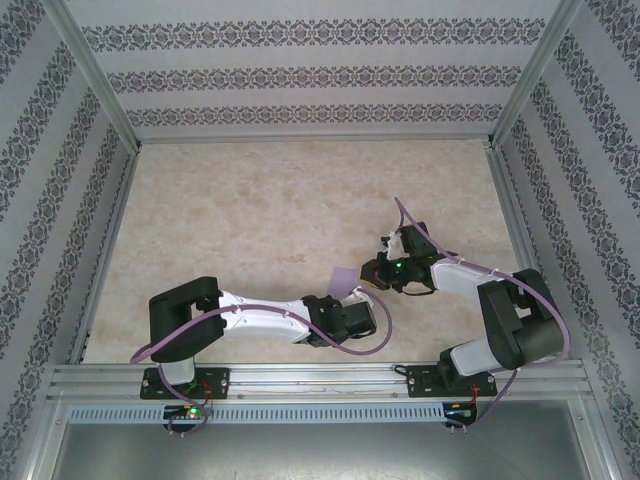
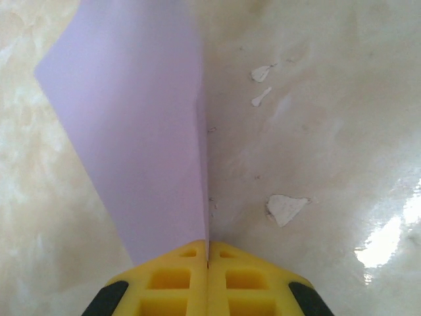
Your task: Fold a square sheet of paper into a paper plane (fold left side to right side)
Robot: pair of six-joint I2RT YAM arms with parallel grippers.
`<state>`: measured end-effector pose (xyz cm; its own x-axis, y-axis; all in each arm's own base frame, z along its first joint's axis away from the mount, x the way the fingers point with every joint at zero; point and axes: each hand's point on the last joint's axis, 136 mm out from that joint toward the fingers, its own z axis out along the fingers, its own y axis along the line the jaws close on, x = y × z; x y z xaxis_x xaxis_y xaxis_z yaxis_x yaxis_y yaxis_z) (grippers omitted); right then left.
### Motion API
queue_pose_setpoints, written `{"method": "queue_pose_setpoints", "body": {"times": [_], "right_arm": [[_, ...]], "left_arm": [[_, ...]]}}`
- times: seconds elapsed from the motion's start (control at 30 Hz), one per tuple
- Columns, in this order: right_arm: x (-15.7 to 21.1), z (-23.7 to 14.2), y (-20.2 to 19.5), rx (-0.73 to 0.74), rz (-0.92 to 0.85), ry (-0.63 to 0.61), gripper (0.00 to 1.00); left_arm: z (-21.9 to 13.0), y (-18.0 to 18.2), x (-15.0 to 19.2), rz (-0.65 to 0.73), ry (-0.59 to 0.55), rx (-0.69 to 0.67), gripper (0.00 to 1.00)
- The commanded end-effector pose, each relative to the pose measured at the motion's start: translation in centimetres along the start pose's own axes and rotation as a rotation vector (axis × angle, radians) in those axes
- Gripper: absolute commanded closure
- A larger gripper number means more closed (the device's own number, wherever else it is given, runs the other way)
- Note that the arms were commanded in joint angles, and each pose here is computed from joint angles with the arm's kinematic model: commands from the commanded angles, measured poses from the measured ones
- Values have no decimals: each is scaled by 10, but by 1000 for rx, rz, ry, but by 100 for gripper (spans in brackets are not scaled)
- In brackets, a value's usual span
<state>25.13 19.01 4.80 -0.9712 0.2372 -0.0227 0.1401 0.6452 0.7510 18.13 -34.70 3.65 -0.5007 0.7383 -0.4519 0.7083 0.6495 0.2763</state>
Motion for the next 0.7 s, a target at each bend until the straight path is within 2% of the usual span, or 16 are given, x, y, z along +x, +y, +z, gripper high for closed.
{"method": "queue_pose_setpoints", "body": {"times": [0.0, 0.23, 0.43, 0.67], "right_arm": [[-12, -18, -3, 41, -22, -77, 80], [-20, -67, -25, 195, -52, -248, 53], [-13, -92, -28, 219, -109, -336, 48], [4, -92, -24, 155, -149, -330, 43]], "left_arm": [[-5, -4, -4, -35, -18, 42, 100], [-7, -13, -10, -106, -13, 191, 100], [-9, -16, -18, -214, 2, 339, 100], [-8, -18, -28, -402, -1, 563, 100]]}}
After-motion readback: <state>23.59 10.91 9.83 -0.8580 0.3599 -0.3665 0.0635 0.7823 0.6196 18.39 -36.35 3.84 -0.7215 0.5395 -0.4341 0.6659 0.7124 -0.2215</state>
